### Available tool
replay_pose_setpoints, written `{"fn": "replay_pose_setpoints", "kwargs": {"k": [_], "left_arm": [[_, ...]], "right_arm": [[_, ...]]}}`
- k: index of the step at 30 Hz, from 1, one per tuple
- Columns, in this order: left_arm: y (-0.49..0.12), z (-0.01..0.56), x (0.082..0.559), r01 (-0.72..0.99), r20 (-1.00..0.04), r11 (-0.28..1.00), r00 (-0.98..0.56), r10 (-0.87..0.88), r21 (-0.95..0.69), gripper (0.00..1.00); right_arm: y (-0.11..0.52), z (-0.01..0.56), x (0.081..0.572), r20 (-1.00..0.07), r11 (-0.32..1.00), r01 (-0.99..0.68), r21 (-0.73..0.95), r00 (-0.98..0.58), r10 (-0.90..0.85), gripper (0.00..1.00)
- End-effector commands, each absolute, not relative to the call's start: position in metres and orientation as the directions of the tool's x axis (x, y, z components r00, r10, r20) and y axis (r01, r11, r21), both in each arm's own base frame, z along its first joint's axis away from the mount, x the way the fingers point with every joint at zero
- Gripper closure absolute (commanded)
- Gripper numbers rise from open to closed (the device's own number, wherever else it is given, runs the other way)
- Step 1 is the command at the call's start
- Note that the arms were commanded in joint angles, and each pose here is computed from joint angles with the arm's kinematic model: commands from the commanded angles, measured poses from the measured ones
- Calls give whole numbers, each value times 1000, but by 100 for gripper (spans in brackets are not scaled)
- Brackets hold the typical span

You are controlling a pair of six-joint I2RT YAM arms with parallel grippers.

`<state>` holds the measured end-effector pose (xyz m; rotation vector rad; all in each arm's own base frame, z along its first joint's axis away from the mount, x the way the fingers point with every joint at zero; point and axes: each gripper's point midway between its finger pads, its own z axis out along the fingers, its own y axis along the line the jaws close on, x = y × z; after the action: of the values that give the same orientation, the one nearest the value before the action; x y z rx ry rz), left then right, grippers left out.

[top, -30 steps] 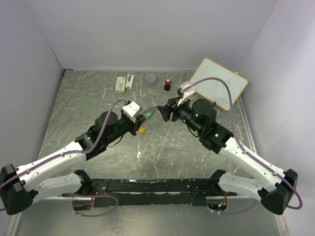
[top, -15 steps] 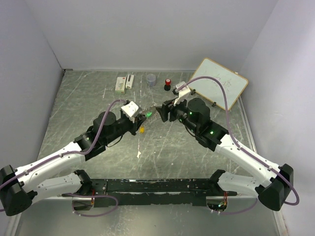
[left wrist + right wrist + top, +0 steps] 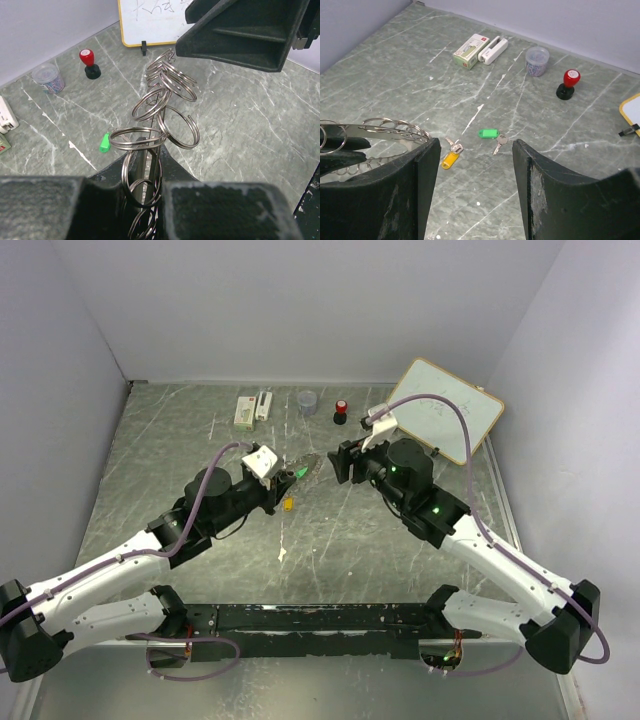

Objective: Put the keys on the keyring

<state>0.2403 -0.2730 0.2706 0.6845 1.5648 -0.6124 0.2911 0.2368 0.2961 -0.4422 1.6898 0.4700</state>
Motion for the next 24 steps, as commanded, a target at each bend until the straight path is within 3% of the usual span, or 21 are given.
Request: {"fn": "replay_pose_setpoints", "kwargs": {"k": [1,9,15,24], "left_arm": [[-273,305,239,739,-1000,674,1,-3,-1,93],[-265,298,245,699,-1000,715,-16,5,-8,93],[-245,288,259,592,-999,806,-41,26,-3,93],[-222,291,252,534,-995,839,-68,-79,-103,93]], "right_arm": [[224,314,294,-992,868,-494,59,-130,-7,40],[204,289,314,-978,920,-387,66,-207,-17,39],[224,221,330,-907,868,-481,122,-408,-99,40],[267,150,342,-840,792,-576,200,-517,-164,44]]}}
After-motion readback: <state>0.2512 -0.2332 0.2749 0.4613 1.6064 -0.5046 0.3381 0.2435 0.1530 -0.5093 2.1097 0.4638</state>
